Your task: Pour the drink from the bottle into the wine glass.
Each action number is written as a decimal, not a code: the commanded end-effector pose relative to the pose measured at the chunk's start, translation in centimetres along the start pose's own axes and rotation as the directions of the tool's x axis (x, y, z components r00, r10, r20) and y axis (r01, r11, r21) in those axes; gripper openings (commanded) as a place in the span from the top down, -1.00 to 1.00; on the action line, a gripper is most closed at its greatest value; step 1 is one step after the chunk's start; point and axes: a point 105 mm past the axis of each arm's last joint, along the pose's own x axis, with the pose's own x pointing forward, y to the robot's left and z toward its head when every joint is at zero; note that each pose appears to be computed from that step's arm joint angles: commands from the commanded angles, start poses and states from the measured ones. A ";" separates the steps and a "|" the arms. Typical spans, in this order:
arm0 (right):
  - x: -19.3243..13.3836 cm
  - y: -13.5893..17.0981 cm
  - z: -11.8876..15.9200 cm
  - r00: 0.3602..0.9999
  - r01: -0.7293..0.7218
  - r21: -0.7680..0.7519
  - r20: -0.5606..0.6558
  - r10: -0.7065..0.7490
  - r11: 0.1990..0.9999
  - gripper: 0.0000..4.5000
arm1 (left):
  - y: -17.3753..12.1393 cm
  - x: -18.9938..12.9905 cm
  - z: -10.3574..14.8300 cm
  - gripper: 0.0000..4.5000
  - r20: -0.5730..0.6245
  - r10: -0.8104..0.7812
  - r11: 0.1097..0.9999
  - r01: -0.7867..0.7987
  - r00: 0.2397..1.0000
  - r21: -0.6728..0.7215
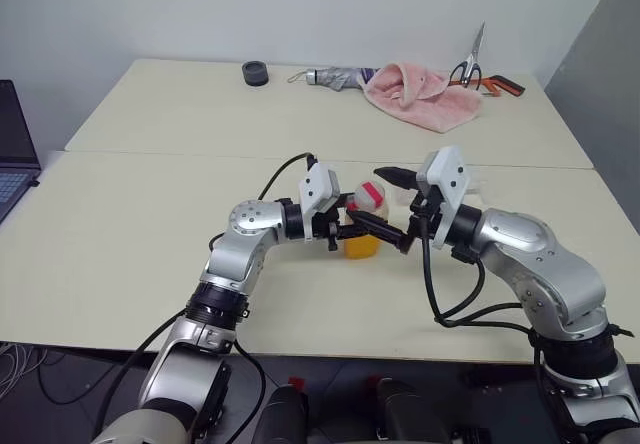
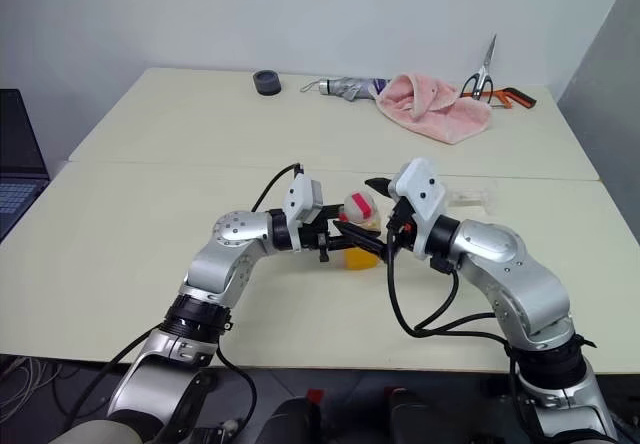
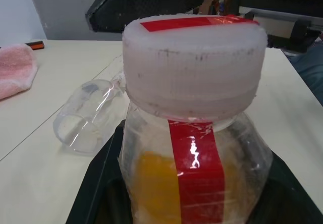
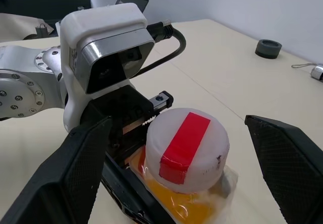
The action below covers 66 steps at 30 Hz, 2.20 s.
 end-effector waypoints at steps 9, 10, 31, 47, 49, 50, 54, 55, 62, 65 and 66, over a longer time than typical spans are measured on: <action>0.7 1.4 2.3 0.982 -0.157 -0.093 0.089 0.166 0.983 0.17 | -0.1 0.4 1.0 0.16 0.002 -0.022 0.998 0.022 1.000 0.058; 0.6 1.6 2.3 0.974 -0.201 -0.110 0.089 0.211 0.973 0.17 | -0.1 0.4 1.0 0.16 -0.005 -0.024 0.998 0.024 1.000 0.066; -3.1 -0.2 3.0 0.978 -0.174 -0.025 0.110 0.176 0.984 -1.00 | 1.1 0.2 1.8 0.16 0.046 0.046 0.999 -0.046 0.998 -0.002; -0.2 -0.2 1.2 0.941 0.318 -0.011 0.126 -0.314 0.948 -1.00 | 1.2 1.6 1.3 0.17 0.039 0.005 1.000 -0.006 0.999 0.011; -0.1 -0.2 1.0 0.941 0.316 0.004 0.125 -0.314 0.949 -1.00 | 1.2 1.6 1.2 0.17 0.038 0.003 1.000 -0.004 0.999 0.015; 0.0 -0.2 1.0 0.942 0.313 0.012 0.125 -0.312 0.950 -1.00 | 1.2 1.6 1.1 0.17 0.037 0.003 1.000 -0.004 0.999 0.017; 0.1 -0.1 0.7 0.948 0.297 0.024 0.113 -0.298 0.954 -0.73 | 1.3 1.5 1.1 0.17 0.038 0.007 1.000 -0.008 0.999 0.020; 0.1 0.0 0.7 0.949 0.293 0.028 0.112 -0.294 0.956 -0.57 | 1.3 1.5 1.1 0.17 0.038 0.009 1.000 -0.009 0.999 0.021; 0.2 0.7 0.9 0.966 0.216 0.036 0.134 -0.219 0.976 0.20 | 1.4 1.1 1.1 0.17 0.036 0.016 1.000 -0.017 0.999 0.023; 0.6 1.6 1.0 0.986 0.079 0.023 0.143 -0.081 0.997 0.20 | 1.4 1.0 1.3 0.17 0.036 0.008 1.000 -0.009 0.999 0.026; 0.7 1.6 1.0 0.989 0.039 0.011 0.140 -0.040 0.999 0.20 | 1.4 0.9 1.4 0.17 0.036 0.003 1.000 -0.003 0.999 0.026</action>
